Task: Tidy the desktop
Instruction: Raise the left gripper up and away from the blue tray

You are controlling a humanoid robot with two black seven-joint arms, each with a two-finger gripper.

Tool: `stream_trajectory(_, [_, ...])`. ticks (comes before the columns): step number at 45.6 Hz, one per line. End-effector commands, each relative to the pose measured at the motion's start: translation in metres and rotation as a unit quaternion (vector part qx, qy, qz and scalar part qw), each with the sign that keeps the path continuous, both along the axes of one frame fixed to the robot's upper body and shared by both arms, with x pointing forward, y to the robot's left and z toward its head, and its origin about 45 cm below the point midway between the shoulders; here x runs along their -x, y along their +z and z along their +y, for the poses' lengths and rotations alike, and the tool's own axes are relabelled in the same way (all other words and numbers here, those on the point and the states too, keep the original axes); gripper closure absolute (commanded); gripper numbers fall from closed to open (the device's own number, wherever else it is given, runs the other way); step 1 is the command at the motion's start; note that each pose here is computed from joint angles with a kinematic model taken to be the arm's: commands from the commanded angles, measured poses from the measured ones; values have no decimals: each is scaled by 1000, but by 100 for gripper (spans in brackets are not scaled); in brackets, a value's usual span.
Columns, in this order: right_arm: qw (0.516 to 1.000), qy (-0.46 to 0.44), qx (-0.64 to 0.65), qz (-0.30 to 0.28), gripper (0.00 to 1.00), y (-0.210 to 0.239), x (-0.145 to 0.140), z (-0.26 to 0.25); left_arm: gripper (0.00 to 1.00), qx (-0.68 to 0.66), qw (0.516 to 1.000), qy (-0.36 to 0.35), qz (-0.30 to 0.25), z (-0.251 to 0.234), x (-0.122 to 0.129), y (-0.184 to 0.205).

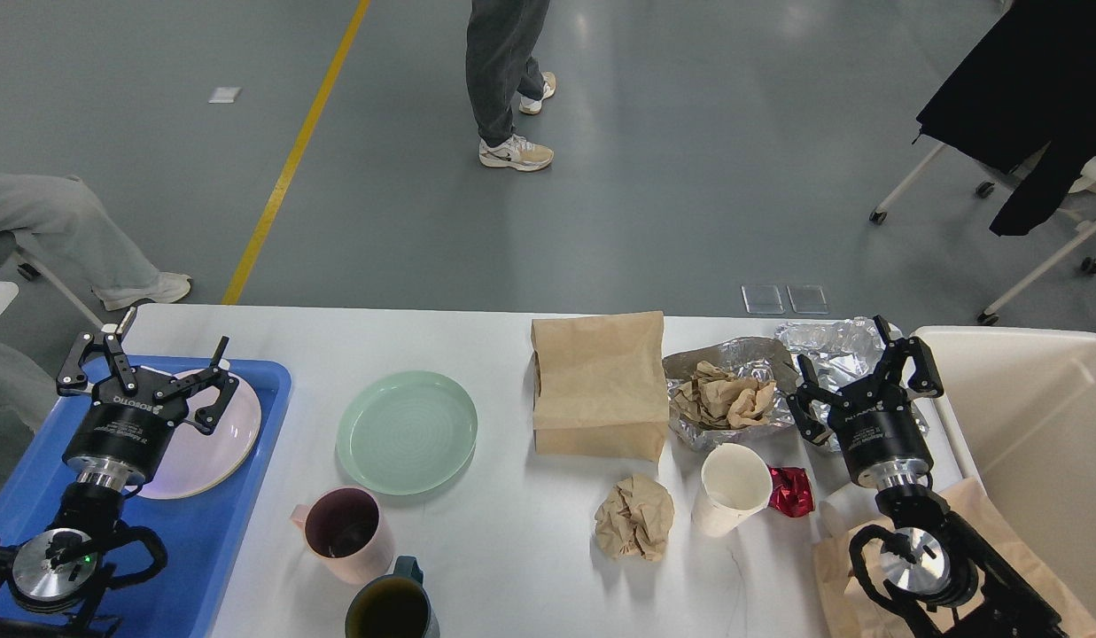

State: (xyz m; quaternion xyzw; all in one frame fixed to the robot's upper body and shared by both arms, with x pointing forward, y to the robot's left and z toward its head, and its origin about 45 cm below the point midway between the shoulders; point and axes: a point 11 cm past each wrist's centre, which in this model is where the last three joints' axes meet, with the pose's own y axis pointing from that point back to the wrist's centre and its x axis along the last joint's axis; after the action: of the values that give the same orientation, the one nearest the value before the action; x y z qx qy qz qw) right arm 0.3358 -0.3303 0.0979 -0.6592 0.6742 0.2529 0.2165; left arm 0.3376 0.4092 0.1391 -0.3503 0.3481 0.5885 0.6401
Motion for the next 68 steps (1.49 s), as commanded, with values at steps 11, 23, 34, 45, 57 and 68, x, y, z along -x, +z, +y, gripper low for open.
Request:
stream_trajectory(11, [1000, 0, 0, 0, 0, 0, 0, 0, 3, -230, 957, -162, 70, 18, -27, 35])
stream_trajectory(23, [1000, 0, 0, 0, 0, 0, 0, 0, 3, -479, 794, -338, 162, -1, -60, 54])
stream_trajectory(34, [1000, 0, 0, 1, 0, 0, 1, 0, 3, -654, 581, -419, 243, 25, -64, 91])
stream_trajectory(45, [1000, 0, 0, 1, 0, 0, 1, 0, 3, -718, 450, -479, 228, -29, -87, 112])
stream_trajectory(57, [1000, 0, 0, 1, 0, 0, 1, 0, 3, -763, 279, -529, 246, -66, -72, 153])
stream_trajectory(68, [1000, 0, 0, 1, 0, 0, 1, 0, 3, -794, 256, -499, 235, -80, -68, 222])
